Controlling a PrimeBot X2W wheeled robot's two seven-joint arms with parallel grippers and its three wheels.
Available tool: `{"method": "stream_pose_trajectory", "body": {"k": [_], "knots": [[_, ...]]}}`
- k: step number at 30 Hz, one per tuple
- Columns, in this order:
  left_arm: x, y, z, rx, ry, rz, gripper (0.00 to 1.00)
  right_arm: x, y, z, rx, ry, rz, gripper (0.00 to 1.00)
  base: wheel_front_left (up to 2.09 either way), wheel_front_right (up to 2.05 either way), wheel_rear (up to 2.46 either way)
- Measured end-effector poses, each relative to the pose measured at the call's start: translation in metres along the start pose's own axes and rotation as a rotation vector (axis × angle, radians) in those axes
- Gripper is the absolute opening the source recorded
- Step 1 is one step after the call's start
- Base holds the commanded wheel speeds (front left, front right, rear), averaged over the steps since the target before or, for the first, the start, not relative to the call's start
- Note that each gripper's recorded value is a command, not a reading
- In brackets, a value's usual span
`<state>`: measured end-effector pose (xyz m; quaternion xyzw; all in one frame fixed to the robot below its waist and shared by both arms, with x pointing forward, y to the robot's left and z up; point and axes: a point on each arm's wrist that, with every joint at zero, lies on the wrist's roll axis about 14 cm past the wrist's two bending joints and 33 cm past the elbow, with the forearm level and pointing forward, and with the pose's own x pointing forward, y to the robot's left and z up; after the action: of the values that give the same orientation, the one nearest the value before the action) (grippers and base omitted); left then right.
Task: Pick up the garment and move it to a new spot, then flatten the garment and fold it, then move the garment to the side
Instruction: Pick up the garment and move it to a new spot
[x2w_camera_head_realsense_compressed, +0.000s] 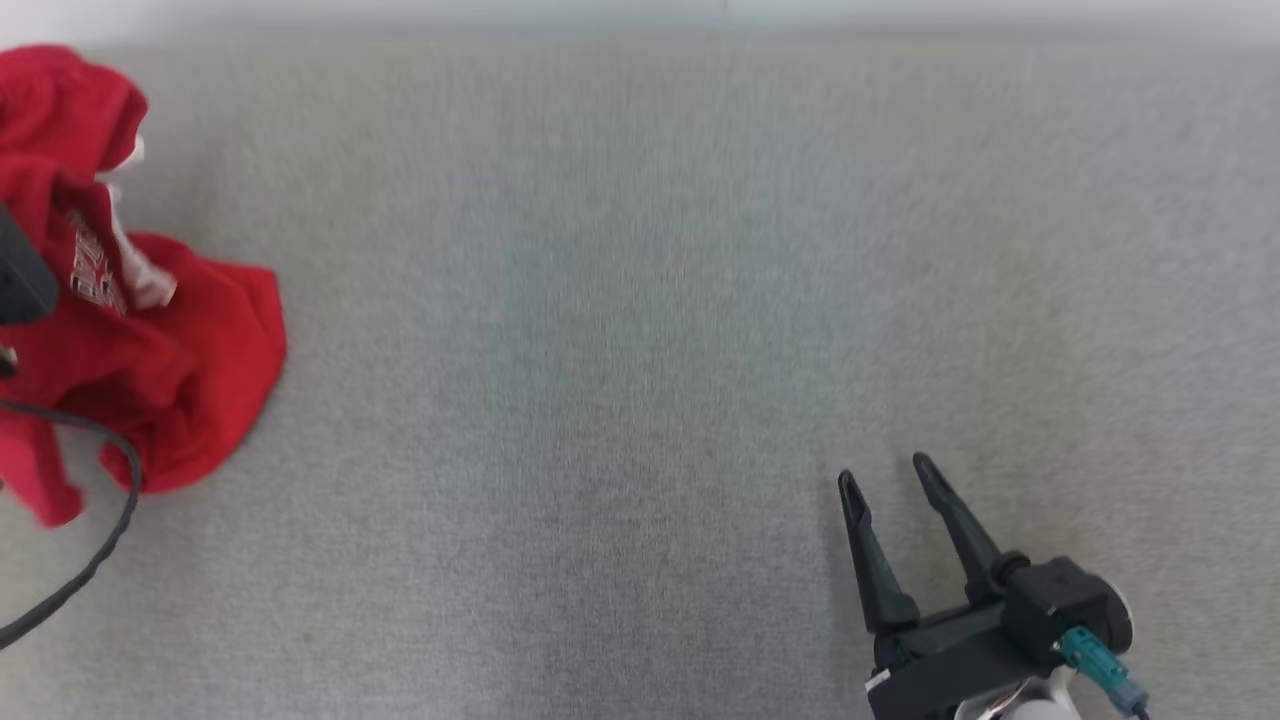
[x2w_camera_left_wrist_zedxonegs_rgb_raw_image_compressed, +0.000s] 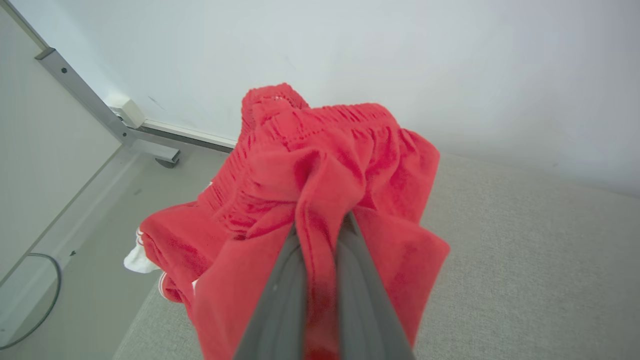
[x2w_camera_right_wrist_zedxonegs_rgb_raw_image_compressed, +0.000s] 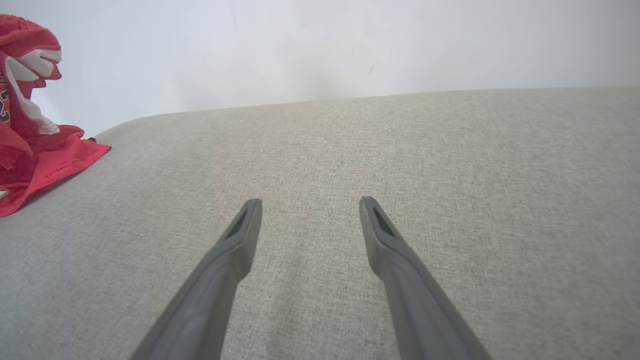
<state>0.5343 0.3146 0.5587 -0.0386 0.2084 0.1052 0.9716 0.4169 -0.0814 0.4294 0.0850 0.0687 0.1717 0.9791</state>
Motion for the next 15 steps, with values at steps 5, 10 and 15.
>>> {"method": "stream_pose_trajectory", "body": {"k": [5, 10, 15], "knots": [[-0.037, -0.019, 0.056, 0.013, -0.146, -0.085, 0.0, -0.015, 0.005, 0.021, -0.007, -0.055, -0.01, 1.0, 0.0, 0.0, 0.0], [-0.073, -0.064, 0.089, 0.056, -0.236, -0.23, 0.0, -0.037, 0.001, 0.04, -0.018, -0.107, -0.049, 1.0, 0.0, 0.0, 0.0], [-0.103, -0.14, 0.099, 0.131, -0.284, -0.438, 0.0, -0.068, -0.017, 0.049, -0.024, -0.14, -0.133, 1.0, 0.0, 0.0, 0.0]]}}
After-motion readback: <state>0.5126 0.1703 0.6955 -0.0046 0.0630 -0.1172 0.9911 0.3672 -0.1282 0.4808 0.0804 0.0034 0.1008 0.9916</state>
